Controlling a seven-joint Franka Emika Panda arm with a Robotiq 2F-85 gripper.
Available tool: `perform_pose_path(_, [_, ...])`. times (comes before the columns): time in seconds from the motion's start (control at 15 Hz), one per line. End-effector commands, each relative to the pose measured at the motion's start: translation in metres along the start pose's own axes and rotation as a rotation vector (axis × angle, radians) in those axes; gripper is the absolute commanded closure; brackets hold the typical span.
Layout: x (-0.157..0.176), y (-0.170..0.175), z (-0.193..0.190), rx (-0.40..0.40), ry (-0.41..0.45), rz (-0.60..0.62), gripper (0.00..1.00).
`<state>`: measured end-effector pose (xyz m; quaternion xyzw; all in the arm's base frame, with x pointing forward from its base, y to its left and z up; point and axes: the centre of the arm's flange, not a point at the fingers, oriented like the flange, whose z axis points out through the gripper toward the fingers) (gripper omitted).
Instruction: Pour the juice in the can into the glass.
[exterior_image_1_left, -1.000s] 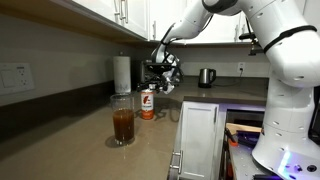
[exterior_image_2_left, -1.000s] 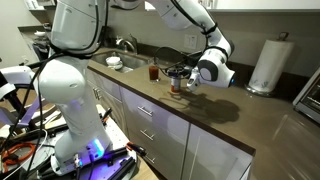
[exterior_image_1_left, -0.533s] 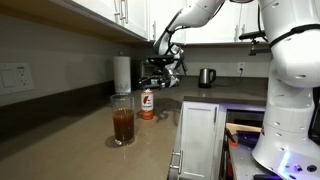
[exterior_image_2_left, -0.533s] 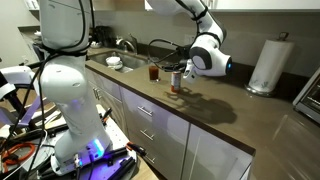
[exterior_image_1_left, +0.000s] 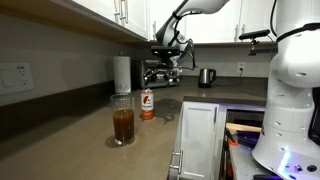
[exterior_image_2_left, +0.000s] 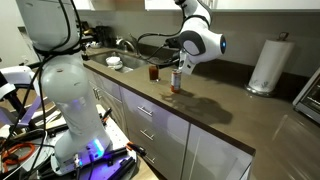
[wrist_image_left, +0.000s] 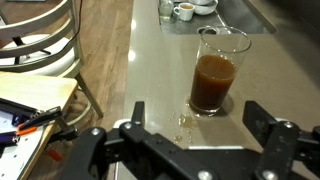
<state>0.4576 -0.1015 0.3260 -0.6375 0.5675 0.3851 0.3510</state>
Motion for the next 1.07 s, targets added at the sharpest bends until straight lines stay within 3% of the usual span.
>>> perform_pose_path(0.0, [-0.029,0.026,0.003,-0.03,0.102,-0.037,0.0])
perform_pose_path(0.2, [-0.043,0.036,0.006,-0.087,0.175,-0.09,0.0])
perform_pose_path(0.27, [-0.027,0.02,0.002,-0.077,0.116,-0.072,0.0])
perform_pose_path(1.0, [-0.027,0.022,0.004,-0.084,0.119,-0.071,0.0])
